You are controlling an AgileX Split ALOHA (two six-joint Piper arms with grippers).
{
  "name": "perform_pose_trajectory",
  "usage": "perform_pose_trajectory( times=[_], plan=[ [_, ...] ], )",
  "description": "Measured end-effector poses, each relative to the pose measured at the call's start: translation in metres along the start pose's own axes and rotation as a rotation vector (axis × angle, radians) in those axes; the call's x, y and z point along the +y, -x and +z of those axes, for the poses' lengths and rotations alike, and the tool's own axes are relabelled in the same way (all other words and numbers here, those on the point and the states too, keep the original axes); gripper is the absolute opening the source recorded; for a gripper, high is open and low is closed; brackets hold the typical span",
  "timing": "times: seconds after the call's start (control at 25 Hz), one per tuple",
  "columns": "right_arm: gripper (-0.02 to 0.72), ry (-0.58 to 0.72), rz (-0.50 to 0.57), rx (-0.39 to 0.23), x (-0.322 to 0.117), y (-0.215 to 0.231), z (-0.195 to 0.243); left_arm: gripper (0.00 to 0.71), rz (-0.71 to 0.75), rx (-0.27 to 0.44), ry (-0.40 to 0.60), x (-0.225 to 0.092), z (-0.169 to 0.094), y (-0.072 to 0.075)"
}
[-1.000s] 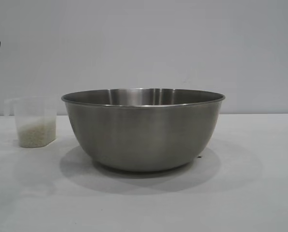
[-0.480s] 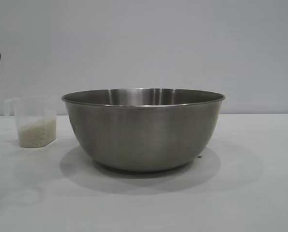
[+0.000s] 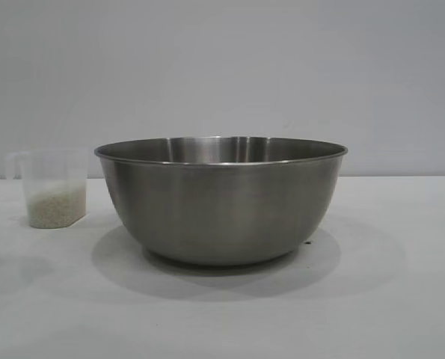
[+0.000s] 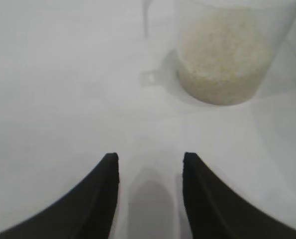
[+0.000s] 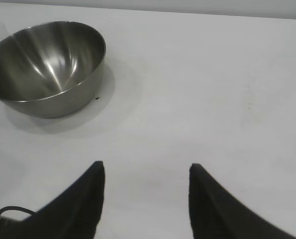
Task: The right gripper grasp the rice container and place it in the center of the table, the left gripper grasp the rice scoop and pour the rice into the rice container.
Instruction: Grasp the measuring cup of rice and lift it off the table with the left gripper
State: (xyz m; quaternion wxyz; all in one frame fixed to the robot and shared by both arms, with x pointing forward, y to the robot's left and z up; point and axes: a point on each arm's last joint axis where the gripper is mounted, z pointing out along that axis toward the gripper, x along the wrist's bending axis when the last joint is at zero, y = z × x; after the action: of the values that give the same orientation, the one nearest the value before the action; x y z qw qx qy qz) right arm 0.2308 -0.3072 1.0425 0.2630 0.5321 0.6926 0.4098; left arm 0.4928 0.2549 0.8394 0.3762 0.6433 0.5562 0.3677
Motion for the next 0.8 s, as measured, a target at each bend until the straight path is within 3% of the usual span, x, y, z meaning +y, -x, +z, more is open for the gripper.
perform_pose_trajectory(
  times=[0.2, 0.28, 0.8],
  plan=[
    [0.322, 0.000, 0.000, 0.000, 0.000, 0.000, 0.000, 0.271, -0.004, 0.007, 0.012, 0.000, 0.014, 0.001],
    [0.322, 0.000, 0.000, 0.000, 0.000, 0.000, 0.000, 0.183, -0.013, 0.024, 0.021, 0.001, 0.020, 0.000],
    [0.322, 0.000, 0.000, 0.000, 0.000, 0.000, 0.000, 0.190, -0.027, 0.039, 0.065, 0.008, 0.043, 0.002]
  ],
)
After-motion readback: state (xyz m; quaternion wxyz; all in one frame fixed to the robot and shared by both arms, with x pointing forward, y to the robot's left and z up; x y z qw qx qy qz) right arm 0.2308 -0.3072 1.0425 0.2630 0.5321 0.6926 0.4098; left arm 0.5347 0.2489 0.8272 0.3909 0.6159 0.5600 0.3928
